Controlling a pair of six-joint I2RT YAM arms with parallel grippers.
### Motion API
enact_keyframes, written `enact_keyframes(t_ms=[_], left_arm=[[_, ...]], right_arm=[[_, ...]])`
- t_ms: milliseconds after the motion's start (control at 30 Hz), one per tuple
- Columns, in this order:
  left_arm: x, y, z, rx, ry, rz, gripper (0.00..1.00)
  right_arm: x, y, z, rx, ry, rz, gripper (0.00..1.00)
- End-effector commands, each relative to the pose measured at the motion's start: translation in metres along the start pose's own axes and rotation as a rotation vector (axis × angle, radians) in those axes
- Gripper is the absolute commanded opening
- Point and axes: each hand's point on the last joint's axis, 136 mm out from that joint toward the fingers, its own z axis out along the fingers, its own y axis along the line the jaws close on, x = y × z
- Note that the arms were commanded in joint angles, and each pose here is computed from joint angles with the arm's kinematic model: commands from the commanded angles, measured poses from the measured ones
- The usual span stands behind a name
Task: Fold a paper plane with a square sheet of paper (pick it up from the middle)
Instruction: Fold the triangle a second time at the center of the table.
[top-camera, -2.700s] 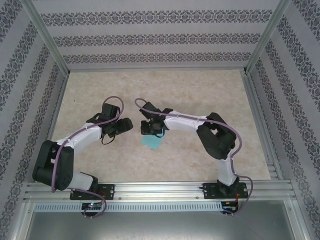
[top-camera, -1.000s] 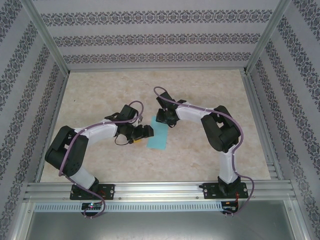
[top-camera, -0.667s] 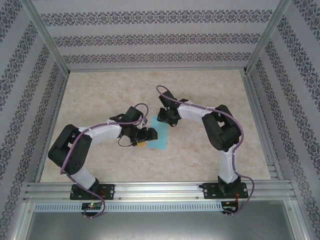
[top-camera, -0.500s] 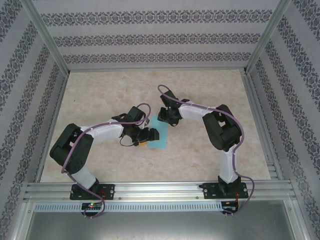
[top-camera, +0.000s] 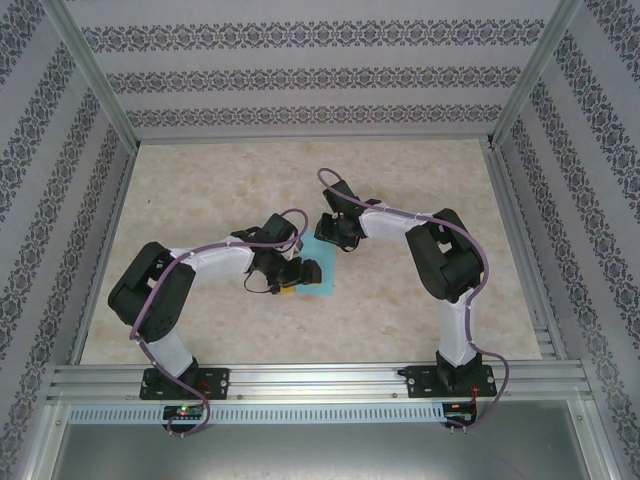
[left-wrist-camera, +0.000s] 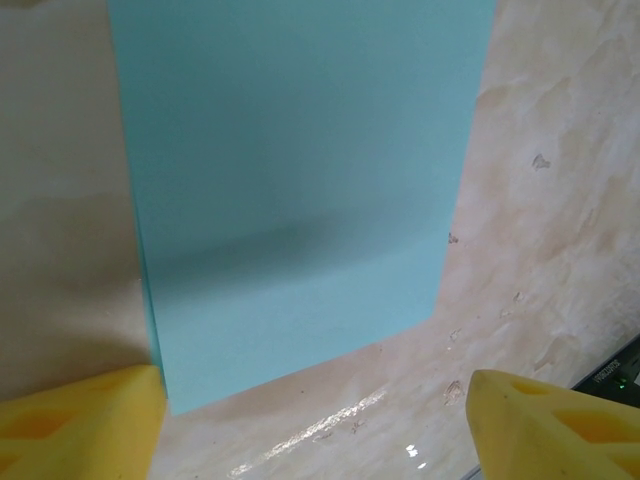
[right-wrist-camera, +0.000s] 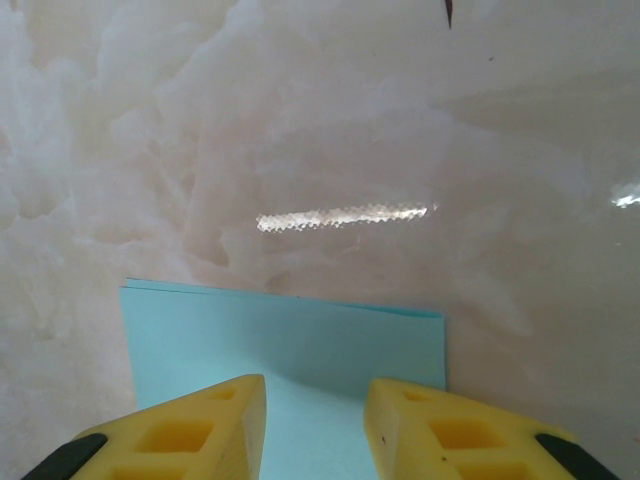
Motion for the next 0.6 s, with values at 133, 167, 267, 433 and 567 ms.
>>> enact_keyframes(t_ms=[133,167,267,433,567], left_arm=[[0.001,-0.010,0.002,-0.002,0.010,0.021,0.77],[0.001,-0.010,0.002,-0.003,0.009,0.022,0.77],[-0.002,-0.012,0.003,0.007,0.000,0.030,0.77],[-0.015,-0.023,0.004,0.046,-0.046,0.065,0.76],[-0.028,-0.030,0.006,0.060,-0.077,0.135,0.73]], right_arm=[[0.039,-0.052,0.030,0.147,0.115,0.037,0.35],[0.040,-0.053,0.031,0.147,0.116,0.037,0.35],[0.041,-0.053,0.031,0.147,0.116,0.039,0.35],[0.043,-0.052,0.031,0.136,0.120,0.041,0.34],[0.044,-0.052,0.030,0.130,0.123,0.038,0.34]])
